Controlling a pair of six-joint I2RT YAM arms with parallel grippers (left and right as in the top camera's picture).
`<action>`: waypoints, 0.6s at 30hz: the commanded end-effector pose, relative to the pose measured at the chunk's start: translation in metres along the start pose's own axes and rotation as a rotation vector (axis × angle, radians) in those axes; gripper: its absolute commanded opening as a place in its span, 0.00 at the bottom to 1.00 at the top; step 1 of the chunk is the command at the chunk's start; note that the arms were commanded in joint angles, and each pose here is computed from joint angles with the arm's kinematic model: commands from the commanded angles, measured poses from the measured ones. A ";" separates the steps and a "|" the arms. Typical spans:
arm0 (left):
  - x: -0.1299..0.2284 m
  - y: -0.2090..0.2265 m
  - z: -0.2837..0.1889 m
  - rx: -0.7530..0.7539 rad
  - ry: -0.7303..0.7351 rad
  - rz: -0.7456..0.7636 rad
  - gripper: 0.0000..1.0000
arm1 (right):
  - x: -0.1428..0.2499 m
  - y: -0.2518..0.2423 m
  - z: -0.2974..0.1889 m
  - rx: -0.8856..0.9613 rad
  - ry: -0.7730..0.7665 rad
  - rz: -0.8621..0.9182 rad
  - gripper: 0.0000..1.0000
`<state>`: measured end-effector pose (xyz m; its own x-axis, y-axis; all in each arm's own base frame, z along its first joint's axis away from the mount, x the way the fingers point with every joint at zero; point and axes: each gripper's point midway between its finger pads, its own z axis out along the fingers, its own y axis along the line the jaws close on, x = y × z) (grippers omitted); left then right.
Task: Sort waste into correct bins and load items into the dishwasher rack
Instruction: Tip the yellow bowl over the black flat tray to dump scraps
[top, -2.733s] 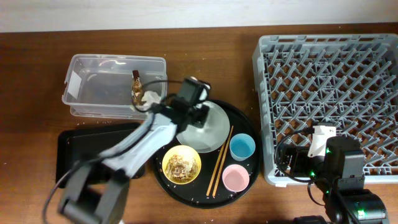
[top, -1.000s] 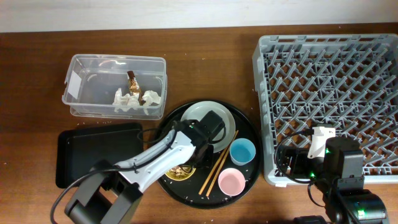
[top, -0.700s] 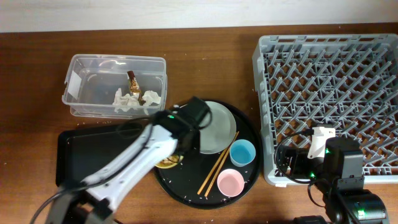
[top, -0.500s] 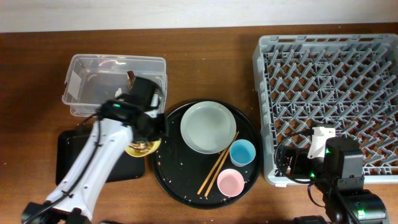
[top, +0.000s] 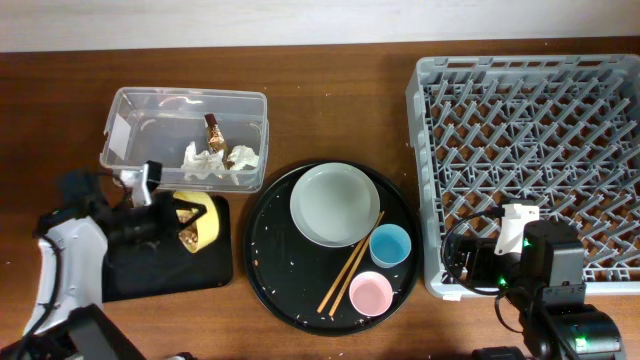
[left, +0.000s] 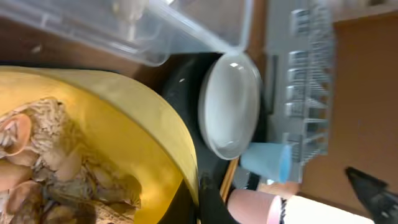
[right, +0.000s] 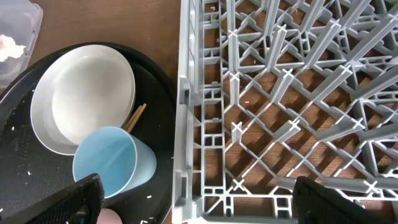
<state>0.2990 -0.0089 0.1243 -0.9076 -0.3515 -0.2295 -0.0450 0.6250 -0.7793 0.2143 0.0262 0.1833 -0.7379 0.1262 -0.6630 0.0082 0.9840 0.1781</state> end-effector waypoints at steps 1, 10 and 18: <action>-0.004 -0.018 -0.012 0.210 -0.088 0.116 0.00 | -0.006 0.003 -0.005 -0.009 -0.018 0.003 0.98; 0.002 -0.029 -0.013 0.318 -0.121 0.145 0.00 | -0.006 0.003 -0.005 -0.009 -0.019 0.002 0.98; -0.007 -0.045 -0.021 0.414 -0.188 0.247 0.00 | -0.006 0.003 -0.005 -0.009 -0.019 0.003 0.98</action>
<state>0.2956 -0.0202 0.1642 -0.8165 -0.3645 -0.4477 0.2861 0.4181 -0.8622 0.2143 0.0262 0.1833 -0.7379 0.1262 -0.6630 0.0082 0.9840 0.1781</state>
